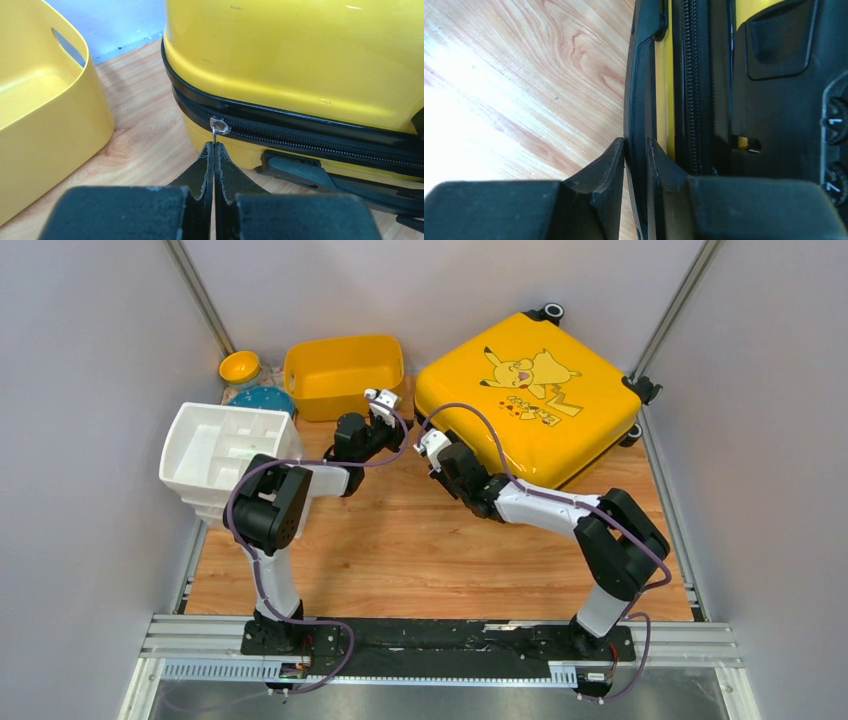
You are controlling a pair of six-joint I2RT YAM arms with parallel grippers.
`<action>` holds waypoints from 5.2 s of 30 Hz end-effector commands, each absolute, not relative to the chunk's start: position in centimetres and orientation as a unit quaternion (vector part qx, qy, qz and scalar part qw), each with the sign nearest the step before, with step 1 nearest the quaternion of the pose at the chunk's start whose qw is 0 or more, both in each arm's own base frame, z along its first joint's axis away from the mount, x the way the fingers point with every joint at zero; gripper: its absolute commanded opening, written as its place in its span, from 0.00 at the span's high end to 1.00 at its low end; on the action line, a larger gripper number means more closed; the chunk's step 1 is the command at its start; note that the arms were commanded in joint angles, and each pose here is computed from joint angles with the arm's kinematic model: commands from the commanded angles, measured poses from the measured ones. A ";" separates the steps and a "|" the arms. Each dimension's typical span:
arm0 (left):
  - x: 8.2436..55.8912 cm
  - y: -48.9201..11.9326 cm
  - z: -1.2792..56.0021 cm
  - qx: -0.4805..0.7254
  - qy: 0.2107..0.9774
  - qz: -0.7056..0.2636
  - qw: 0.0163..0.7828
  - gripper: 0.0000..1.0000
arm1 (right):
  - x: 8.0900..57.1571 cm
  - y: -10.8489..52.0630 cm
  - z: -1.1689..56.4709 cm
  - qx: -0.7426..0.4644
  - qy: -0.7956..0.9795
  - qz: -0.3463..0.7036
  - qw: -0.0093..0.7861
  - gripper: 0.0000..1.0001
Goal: Open, take out, and arrange the luggage
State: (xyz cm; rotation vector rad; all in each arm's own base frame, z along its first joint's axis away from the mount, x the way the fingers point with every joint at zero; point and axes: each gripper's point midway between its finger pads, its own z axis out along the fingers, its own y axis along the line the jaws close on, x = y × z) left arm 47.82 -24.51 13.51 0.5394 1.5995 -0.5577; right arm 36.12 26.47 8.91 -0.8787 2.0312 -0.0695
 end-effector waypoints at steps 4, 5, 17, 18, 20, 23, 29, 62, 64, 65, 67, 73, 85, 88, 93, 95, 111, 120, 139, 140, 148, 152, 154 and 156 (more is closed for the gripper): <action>48.3 -24.0 14.6 0.237 0.682 -0.243 0.648 1.00 | 30.9 22.4 4.9 -0.389 0.858 -0.030 0.335 0.90; 48.4 -23.9 14.7 0.237 0.682 -0.241 0.649 1.00 | 30.7 22.2 5.2 -0.391 0.858 -0.029 0.333 0.94; 46.5 -24.2 14.7 0.262 0.674 -0.259 0.640 1.00 | 25.4 15.3 5.7 -0.450 0.858 -0.063 0.240 1.00; 46.3 -24.2 14.7 0.267 0.672 -0.257 0.641 1.00 | 24.9 14.5 5.6 -0.460 0.855 -0.069 0.229 1.00; 45.8 -24.4 14.9 0.281 0.663 -0.262 0.642 1.00 | 24.0 13.2 5.7 -0.467 0.853 -0.074 0.222 1.00; 45.3 -25.0 15.1 0.299 0.652 -0.277 0.640 1.00 | 23.0 11.0 5.6 -0.482 0.847 -0.087 0.208 1.00; 45.9 -26.5 15.5 0.329 0.625 -0.301 0.641 1.00 | 21.6 7.5 5.8 -0.504 0.833 -0.111 0.197 1.00; 49.8 -26.7 16.8 0.334 0.696 -0.315 0.551 0.34 | 18.7 14.3 22.2 -0.484 0.784 0.121 0.369 0.22; 49.8 -27.3 17.0 0.345 0.696 -0.328 0.537 0.34 | 21.6 13.3 24.2 -0.407 0.813 0.112 0.401 0.23; 50.1 -27.8 18.1 0.347 0.698 -0.332 0.532 0.32 | 22.7 12.7 25.6 -0.347 0.835 0.119 0.410 0.25; 50.6 -29.0 17.8 0.352 0.704 -0.330 0.521 0.32 | 25.9 8.6 25.8 -0.236 0.880 0.094 0.402 0.30; 51.7 -31.8 18.0 0.376 0.711 -0.303 0.510 0.32 | 30.9 -5.3 30.3 0.023 0.898 -0.026 0.439 0.46; 49.9 -34.6 16.0 0.396 0.711 -0.320 0.485 0.34 | 34.8 -22.6 24.8 0.116 0.903 -0.212 0.355 0.69; 48.3 -35.2 16.1 0.420 0.693 -0.324 0.489 0.35 | 37.6 -23.1 22.1 0.085 0.911 -0.190 0.357 0.70; 46.6 -36.1 16.2 0.458 0.672 -0.321 0.485 0.36 | 42.6 -22.5 18.1 0.047 0.925 -0.116 0.358 0.73; 45.5 -37.0 15.9 0.473 0.665 -0.328 0.476 0.37 | 44.0 -22.1 17.8 0.036 0.925 -0.092 0.367 0.75; 29.3 -40.7 17.8 0.600 0.540 -0.383 0.450 0.40 | 49.9 -8.8 14.9 -0.192 0.900 0.067 0.386 0.73; 26.3 -40.0 16.1 0.601 0.556 -0.375 0.436 0.40 | 56.0 -1.7 17.8 -0.208 0.871 0.088 0.437 0.63; 29.0 -52.5 18.3 0.534 0.564 -0.421 0.469 0.36 | 38.2 -13.8 30.0 0.122 0.887 0.022 0.445 0.35; 28.8 -51.8 18.2 0.535 0.565 -0.417 0.470 0.36 | 36.5 -13.4 29.3 0.130 0.890 0.024 0.437 0.35; 28.6 -40.5 20.0 0.474 0.632 -0.437 0.430 0.20 | 32.0 -10.9 27.9 0.153 0.900 0.043 0.405 0.35; 32.9 -35.9 21.5 0.380 0.685 -0.425 0.453 0.20 | 30.4 -6.6 28.7 0.118 0.900 0.127 0.401 0.34; 33.8 -34.7 21.1 0.367 0.700 -0.416 0.450 0.21 | 29.6 -4.5 28.6 0.096 0.903 0.154 0.389 0.34; 33.7 -34.1 20.2 0.361 0.696 -0.408 0.468 0.23 | 28.9 -2.4 28.6 0.039 0.908 0.150 0.390 0.34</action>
